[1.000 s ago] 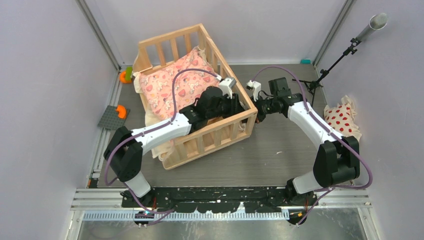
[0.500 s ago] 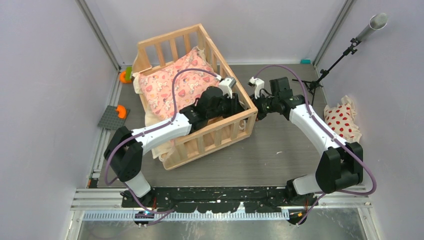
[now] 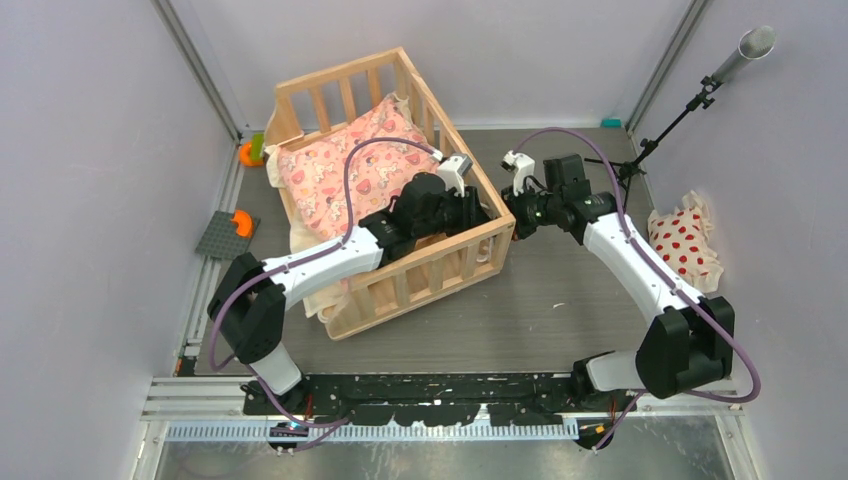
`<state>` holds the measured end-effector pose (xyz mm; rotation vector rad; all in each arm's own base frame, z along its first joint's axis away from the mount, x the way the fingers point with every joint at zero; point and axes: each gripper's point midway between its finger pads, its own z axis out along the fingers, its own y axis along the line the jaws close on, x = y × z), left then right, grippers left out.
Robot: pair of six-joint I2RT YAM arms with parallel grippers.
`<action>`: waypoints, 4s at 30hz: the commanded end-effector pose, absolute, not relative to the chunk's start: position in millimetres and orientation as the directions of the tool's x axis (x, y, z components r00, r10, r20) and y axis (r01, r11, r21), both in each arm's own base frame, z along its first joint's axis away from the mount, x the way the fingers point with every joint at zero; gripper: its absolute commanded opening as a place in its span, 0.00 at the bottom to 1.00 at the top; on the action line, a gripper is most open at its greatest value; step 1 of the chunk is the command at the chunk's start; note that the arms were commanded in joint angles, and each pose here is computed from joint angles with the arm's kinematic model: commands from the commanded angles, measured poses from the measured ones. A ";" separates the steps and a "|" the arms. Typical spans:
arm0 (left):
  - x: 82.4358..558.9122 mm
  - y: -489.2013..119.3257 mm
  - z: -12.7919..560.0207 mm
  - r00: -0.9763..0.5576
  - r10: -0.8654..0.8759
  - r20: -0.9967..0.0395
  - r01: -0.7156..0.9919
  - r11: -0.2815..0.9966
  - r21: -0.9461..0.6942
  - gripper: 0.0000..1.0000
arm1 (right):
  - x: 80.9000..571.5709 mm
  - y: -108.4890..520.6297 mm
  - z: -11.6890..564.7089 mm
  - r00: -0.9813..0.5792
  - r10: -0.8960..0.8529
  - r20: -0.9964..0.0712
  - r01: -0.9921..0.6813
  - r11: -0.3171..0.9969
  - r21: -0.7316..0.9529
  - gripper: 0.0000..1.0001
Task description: Set up the pet bed
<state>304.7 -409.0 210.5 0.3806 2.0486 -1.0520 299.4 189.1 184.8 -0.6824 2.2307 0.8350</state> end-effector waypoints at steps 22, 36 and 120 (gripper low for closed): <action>354.5 -376.9 156.3 -0.503 -0.140 -0.853 0.468 0.786 -0.405 0.00 | 331.4 149.7 202.9 -0.605 -0.158 -0.780 -0.476 0.858 0.195 0.01; 318.6 -389.4 144.3 -0.583 0.036 -0.812 0.601 0.691 -0.401 0.00 | 337.2 118.7 211.6 -0.528 -0.231 -0.817 -0.424 0.906 0.018 0.01; 264.6 -425.0 240.9 -0.749 -0.027 -0.662 0.590 0.428 -0.684 0.00 | 212.5 175.0 222.5 -0.424 0.533 -0.732 -0.443 0.583 0.681 0.30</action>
